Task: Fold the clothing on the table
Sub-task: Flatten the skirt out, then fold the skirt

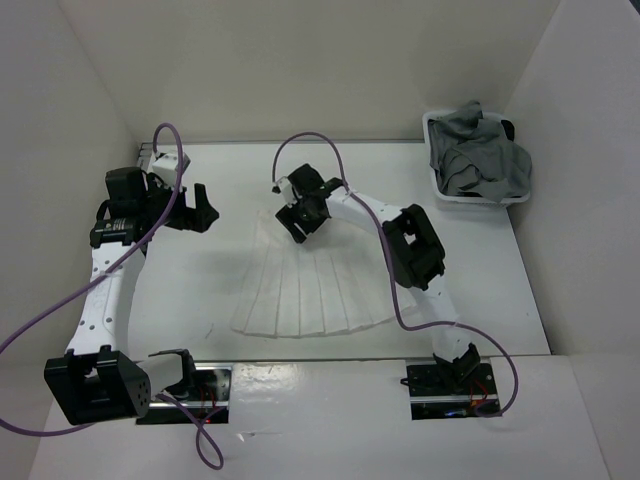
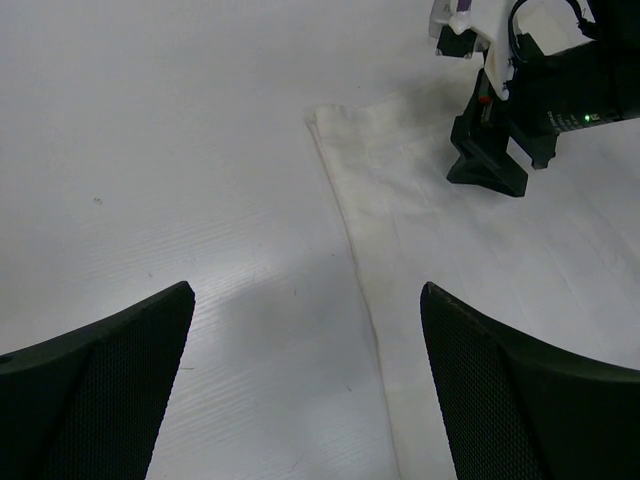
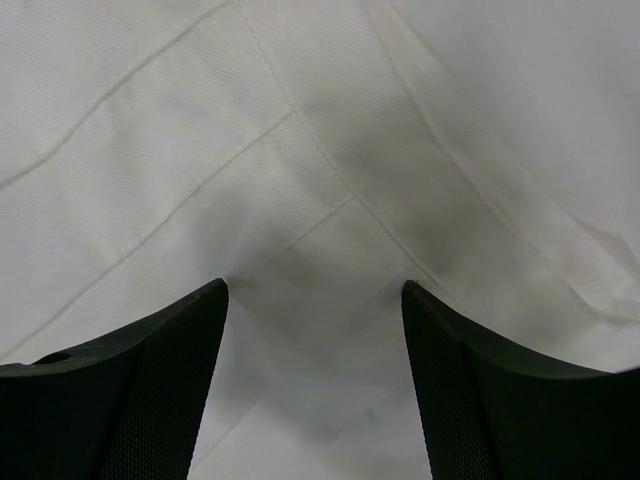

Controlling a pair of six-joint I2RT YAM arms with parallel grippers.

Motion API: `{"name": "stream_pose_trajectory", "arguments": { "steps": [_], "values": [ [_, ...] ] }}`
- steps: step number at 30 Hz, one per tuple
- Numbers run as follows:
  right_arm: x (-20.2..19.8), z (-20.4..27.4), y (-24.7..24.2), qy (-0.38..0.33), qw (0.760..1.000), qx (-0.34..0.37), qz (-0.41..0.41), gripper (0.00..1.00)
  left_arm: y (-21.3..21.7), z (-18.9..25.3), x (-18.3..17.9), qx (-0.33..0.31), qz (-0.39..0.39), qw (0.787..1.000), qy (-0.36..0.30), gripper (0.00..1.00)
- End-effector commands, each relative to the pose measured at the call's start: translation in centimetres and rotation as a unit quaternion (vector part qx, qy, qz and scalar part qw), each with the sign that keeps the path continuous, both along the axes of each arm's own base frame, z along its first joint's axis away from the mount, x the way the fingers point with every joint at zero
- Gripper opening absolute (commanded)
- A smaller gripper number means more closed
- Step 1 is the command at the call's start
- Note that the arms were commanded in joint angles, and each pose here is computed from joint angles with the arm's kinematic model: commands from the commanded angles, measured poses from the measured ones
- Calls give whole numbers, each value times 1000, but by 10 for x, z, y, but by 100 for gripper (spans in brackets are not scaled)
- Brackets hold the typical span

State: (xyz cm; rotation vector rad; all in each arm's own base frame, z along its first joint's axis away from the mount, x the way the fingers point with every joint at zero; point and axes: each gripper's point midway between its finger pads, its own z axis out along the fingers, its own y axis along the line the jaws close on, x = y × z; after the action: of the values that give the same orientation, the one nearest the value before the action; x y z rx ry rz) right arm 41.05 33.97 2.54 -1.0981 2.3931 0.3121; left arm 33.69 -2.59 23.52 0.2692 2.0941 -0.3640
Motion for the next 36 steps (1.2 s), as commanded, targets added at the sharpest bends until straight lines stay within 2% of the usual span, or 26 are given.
{"name": "stream_pose_trajectory", "arguments": {
  "steps": [1, 7, 8, 12, 13, 14, 17, 18, 20, 21, 22, 25, 27, 34, 36],
  "values": [
    [-1, 26, 21, -3, 1000, 26, 5, 75, 1, 20, 2, -1, 3, 1000, -28, 100],
    [-5, 137, 27, -69, 992, 103, 21, 75, 1, 22, 4, 0, 3, 999, -33, 100],
    [-8, 170, 21, -99, 988, 115, 21, 75, 1, 22, 4, 0, 3, 999, -33, 100],
    [-9, 215, -23, -175, 978, 114, -9, 80, -13, 8, 13, -9, -28, 999, -12, 100],
    [-12, 202, -37, -166, 980, 105, -17, 80, -18, 5, 17, -10, -36, 999, -7, 100],
    [-1, 215, -62, -182, 976, 114, -42, 80, -33, -6, 23, -9, -60, 998, 15, 100],
    [17, 196, -122, -162, 976, 104, -101, 80, -47, -33, 40, -10, -89, 995, 52, 100],
    [18, 191, -136, -156, 976, 103, -113, 80, -53, -28, 49, -12, -99, 994, 49, 100],
    [24, 175, -170, -144, 974, 99, -145, 80, -56, -53, 64, -12, -107, 991, 83, 100],
    [20, 166, -180, -136, 975, 92, -147, 82, -56, -58, 72, -12, -107, 990, 89, 100],
    [19, 160, -188, -131, 975, 88, -155, 90, -56, -70, 83, -14, -107, 989, 103, 100],
    [18, 144, -205, -120, 976, 76, -163, 90, -54, -97, 100, -16, -99, 986, 133, 100],
    [22, 146, -209, -127, 975, 78, -168, 90, -56, -100, 112, -12, -100, 987, 128, 100],
    [34, 108, -200, -80, 979, 89, -164, 90, -61, -136, 131, -15, -104, 981, 162, 98],
    [43, 103, -196, -78, 980, 92, -161, 87, -62, -148, 134, -9, -98, 980, 174, 97]
  ]
}}
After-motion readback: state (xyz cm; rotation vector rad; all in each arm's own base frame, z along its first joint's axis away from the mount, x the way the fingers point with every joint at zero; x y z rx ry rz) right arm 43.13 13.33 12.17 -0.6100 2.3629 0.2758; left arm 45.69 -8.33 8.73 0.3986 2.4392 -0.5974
